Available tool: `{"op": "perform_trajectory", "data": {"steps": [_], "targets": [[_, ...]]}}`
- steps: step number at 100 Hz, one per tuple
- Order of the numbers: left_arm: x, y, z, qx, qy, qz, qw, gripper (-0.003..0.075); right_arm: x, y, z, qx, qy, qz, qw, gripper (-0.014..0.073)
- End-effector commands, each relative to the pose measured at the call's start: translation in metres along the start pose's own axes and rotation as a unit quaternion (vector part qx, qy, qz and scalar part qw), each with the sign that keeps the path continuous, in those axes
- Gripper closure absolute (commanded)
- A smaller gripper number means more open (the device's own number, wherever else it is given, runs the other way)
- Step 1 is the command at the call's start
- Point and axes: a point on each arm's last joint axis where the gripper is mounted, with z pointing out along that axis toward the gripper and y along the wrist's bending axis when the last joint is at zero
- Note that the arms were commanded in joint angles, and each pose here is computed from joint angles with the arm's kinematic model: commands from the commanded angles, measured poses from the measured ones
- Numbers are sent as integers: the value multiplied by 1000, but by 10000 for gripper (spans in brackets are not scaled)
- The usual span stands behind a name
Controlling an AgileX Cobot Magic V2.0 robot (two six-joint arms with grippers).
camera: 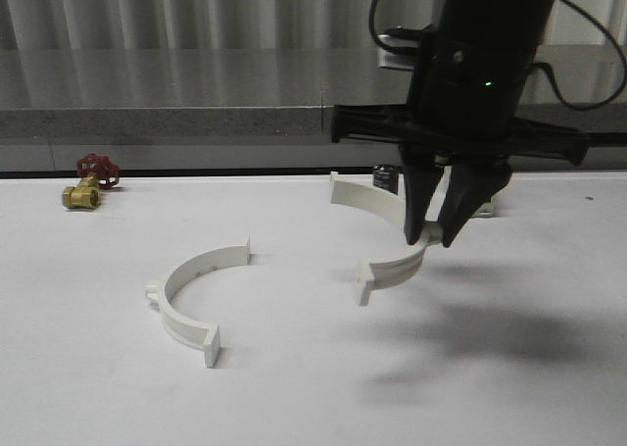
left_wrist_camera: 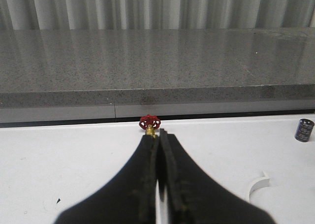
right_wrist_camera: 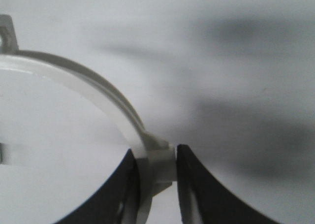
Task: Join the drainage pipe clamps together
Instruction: 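Carry the clamp half toward the first half and lower it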
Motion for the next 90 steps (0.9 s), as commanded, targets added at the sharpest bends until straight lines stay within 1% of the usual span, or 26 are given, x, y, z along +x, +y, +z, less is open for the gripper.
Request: {"op": "perform_trajectory", "data": {"steps": [1,11,23,34,46,67,82,90], "targets": [[-15,1,-2,-5,-49,-9,999,741,-6,13,-18,-25,-43,2,999,524],[-15,1,-2,-5,-49,-9,999,741,-7,26,-10,-18,-38,-3,999,524],[-15,1,-2,-5,-49,-9,999,741,-10,43,-3,-8,-34,13,999,524],[-15,1,-2,-5,-49,-9,999,741,-13,61,2,-8,-41,14,999,524],[-15,1,-2,-5,-49,-9,999,741,-14,73,7,-9,-44,25,999,524],[-15,1,-2,-5,-49,-9,999,741,-16,80,21,-1,-38,32,999,524],[-15,1,-2,-5,-49,-9,999,741,-17,79,26,7,-40,61,997,524],[-15,1,-2,-5,-49,-9,999,741,-17,79,29,10,-39,62,997,524]]}}
